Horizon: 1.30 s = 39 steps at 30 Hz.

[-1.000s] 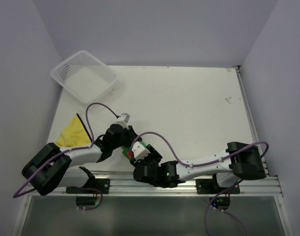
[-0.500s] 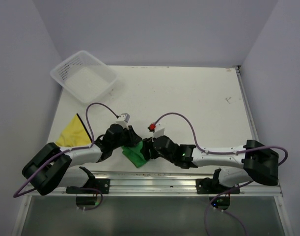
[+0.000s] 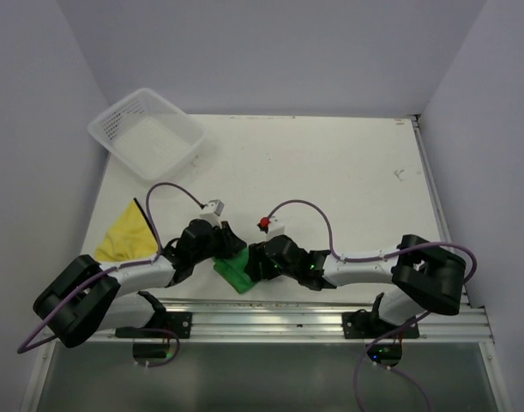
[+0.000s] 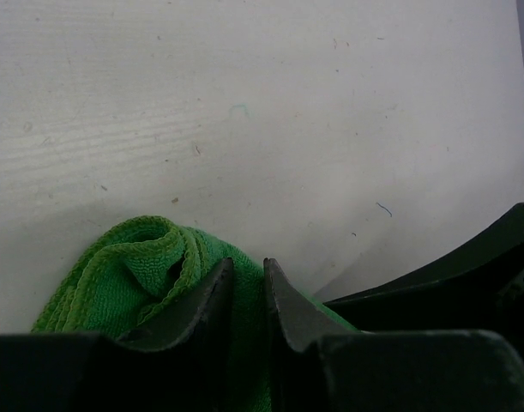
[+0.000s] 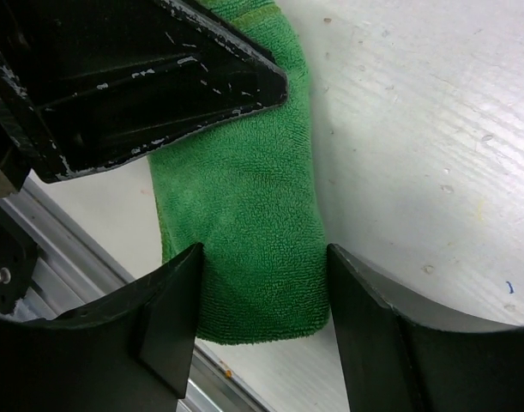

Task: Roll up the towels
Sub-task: Roll the towel

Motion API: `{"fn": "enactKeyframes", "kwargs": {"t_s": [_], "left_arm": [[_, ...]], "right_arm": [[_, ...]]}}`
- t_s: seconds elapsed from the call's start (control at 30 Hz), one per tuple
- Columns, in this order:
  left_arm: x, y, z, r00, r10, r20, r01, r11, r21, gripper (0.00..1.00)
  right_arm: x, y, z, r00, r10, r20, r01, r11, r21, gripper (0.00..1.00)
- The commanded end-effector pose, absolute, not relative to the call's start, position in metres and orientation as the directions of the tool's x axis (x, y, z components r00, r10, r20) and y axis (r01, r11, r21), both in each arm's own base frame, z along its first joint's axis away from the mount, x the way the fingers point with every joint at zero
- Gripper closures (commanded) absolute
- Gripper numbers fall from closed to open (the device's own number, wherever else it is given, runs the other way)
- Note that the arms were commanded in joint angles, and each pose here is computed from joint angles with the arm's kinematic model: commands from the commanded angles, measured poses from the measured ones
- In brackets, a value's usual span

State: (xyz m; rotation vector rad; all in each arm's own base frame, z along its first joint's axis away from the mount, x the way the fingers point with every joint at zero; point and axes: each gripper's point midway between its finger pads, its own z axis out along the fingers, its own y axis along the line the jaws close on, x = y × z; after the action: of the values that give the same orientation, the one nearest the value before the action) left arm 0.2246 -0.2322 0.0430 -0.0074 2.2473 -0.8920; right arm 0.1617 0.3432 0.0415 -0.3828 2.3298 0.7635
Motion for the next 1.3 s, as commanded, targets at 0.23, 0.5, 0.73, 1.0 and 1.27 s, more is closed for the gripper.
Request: {"fn": "enactKeyframes", "kwargs": {"t_s": [0.23,0.5,0.73,1.0,1.27], "left_arm": [[0.202,-0.211,0.005,-0.828,-0.166,-0.536,0.174,0.832,-0.526,0.73],[0.249,-0.221,0.053,-0.768,-0.187,-0.613,0.216,0.825,-0.523,0.66],[0.268,-0.229,0.084,-0.742,-0.192,-0.642,0.245,0.813,-0.527,0.64],[0.254,-0.224,0.082,-0.756,-0.206,-0.621,0.235,0.800,-0.552,0.64],[0.239,-0.212,0.089,-0.748,-0.224,-0.625,0.224,0.801,-0.555,0.65]], "right_arm": [[0.149,0.345,0.039,-0.720,-0.213,-0.661,-0.562,0.737,0.375,0.64],[0.160,0.337,0.050,-0.607,-0.262,-0.750,-0.591,0.780,0.206,0.85],[0.161,0.337,0.065,-0.403,-0.366,-0.839,-0.566,0.820,-0.086,0.85],[0.142,0.348,0.063,-0.241,-0.584,-0.775,-0.532,0.747,-0.398,0.83],[0.122,0.363,0.060,-0.160,-0.672,-0.723,-0.529,0.677,-0.512,0.80]]}}
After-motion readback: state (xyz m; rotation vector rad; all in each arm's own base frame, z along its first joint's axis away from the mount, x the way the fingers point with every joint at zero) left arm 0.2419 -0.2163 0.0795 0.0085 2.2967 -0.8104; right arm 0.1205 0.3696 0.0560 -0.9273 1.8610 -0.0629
